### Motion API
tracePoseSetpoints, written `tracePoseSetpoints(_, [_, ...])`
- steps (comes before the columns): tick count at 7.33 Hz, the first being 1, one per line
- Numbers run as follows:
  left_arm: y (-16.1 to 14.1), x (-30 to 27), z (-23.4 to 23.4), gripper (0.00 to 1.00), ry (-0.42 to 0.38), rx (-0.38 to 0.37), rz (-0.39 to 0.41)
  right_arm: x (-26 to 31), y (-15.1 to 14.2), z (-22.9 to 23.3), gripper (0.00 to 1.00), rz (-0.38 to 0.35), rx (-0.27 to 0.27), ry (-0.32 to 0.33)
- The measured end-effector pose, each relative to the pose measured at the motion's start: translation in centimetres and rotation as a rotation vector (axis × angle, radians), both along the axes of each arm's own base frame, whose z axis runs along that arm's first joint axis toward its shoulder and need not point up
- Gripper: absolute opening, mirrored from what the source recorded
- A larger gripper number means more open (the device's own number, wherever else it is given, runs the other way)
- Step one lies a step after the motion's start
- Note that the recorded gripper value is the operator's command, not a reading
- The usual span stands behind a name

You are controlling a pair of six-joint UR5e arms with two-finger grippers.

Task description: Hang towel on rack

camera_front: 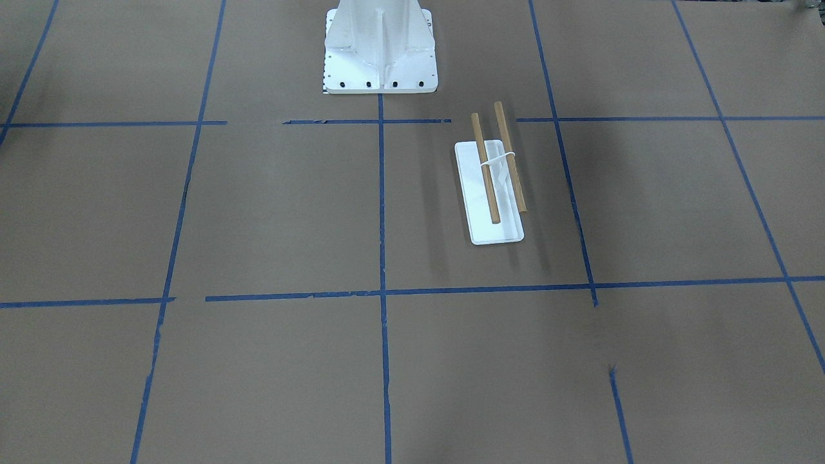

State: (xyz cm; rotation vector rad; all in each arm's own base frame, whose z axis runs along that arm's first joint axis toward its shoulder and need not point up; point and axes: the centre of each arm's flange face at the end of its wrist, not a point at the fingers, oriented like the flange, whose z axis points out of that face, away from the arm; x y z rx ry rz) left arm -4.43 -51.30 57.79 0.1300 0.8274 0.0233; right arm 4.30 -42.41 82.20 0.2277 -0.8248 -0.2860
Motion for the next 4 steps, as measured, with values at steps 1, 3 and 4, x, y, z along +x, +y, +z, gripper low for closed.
tracePoseSetpoints(1, [0.0, 0.1, -0.1, 1.0, 0.01, -0.001, 0.001, 0.8, -1.6, -1.8, 0.0, 0.021, 0.038, -0.005])
tracePoseSetpoints(3, [0.0, 0.2, -0.2, 1.0, 0.023, -0.001, 0.004, 1.8, -4.7, -7.4, 0.0, 0.063, 0.128, -0.009])
tracePoseSetpoints(4, [0.0, 0.2, -0.3, 1.0, 0.024, 0.008, 0.005, 2.0, -6.4, -10.6, 0.0, 0.091, 0.167, -0.015])
